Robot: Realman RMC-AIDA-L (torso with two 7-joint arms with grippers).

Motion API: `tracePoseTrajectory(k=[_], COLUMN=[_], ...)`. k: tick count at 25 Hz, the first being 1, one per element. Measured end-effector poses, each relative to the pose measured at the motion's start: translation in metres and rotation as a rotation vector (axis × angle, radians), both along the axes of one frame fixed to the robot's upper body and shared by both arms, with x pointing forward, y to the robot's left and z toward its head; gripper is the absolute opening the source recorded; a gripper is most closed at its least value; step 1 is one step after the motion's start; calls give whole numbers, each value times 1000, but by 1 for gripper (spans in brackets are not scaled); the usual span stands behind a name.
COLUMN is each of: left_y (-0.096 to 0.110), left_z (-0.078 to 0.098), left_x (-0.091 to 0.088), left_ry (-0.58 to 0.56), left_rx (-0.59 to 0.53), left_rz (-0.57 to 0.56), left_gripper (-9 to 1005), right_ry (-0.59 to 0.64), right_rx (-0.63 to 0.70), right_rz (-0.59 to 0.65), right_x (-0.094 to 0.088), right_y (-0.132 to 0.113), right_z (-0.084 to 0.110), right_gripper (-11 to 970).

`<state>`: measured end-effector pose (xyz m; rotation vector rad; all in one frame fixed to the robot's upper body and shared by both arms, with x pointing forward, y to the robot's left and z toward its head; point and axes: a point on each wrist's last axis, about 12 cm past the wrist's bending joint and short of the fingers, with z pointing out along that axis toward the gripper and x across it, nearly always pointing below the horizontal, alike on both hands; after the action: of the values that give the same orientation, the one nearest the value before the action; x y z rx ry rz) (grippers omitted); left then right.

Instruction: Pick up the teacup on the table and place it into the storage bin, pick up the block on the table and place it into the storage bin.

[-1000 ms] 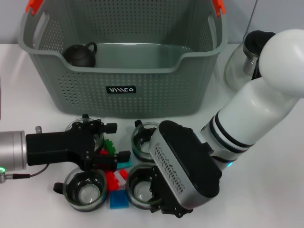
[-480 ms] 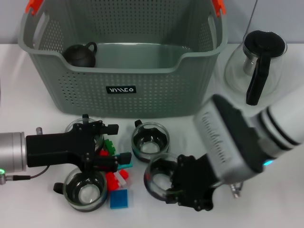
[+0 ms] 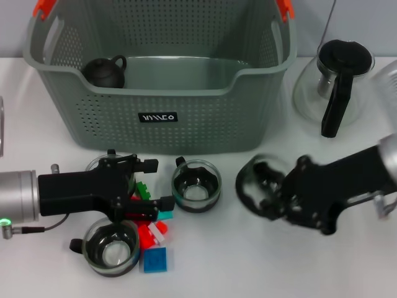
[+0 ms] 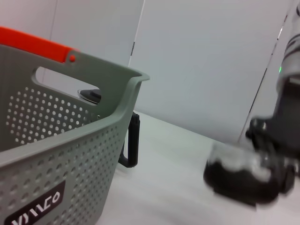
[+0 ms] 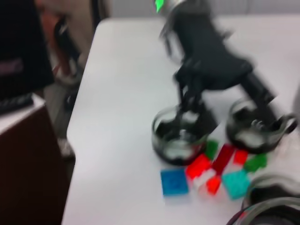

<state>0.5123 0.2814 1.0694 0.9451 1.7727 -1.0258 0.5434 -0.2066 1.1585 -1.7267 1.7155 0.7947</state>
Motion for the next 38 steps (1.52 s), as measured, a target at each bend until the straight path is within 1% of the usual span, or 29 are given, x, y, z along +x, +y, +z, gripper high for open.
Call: tracePoseTrajectory(k=[3,6,9,12,16,19,21,23,25,27,30,33,38], left_y=[-2,-5,-6,-8,-11,-12,-13,-14,-14,-15,-15,-15,-16], left_z=[-1,-2,-2,-1,1,3,3,5,5,6,7,8,8], left_x=[-1,-1,0,1,4,6,6,8,9,10,11,11,11], left_ry=[2,-3,-8,-13,-21,-25,-27,-32,-35,-38,-42,-42,-51], left_rx=[-5,-6,-6,-7,-10,-14,-15,-16,-15,-16,-16,-17,-17], left_rz=[-6,-12,-16,-20,-27,-34,-35,-36,-35,-35,-42,-46,-49], left_gripper=[916,916,916,915,915,915,914,914,914,914,913,913,913], right_ry=[-11,-11,-33,-60,-102,-139,-170,-196,-228,-255,-279,-305,-328], right_rx=[90,196,251,291,322,312,298,282,258,233,177,117,59], right_rz=[-38,-38,-44,-63,-118,-192,-253,-308,-368,-419,-463,-501,-563], right_x=[3,4,8,19,40,60,75,88,100,110,121,129,138], right_y=[-12,-12,-7,7,33,56,71,86,99,112,130,139,140], right_z=[23,50,70,93,123,136,140,139,132,123,103,83,54], right_gripper=[62,61,61,61,62,62,61,61,61,62,62,62,61])
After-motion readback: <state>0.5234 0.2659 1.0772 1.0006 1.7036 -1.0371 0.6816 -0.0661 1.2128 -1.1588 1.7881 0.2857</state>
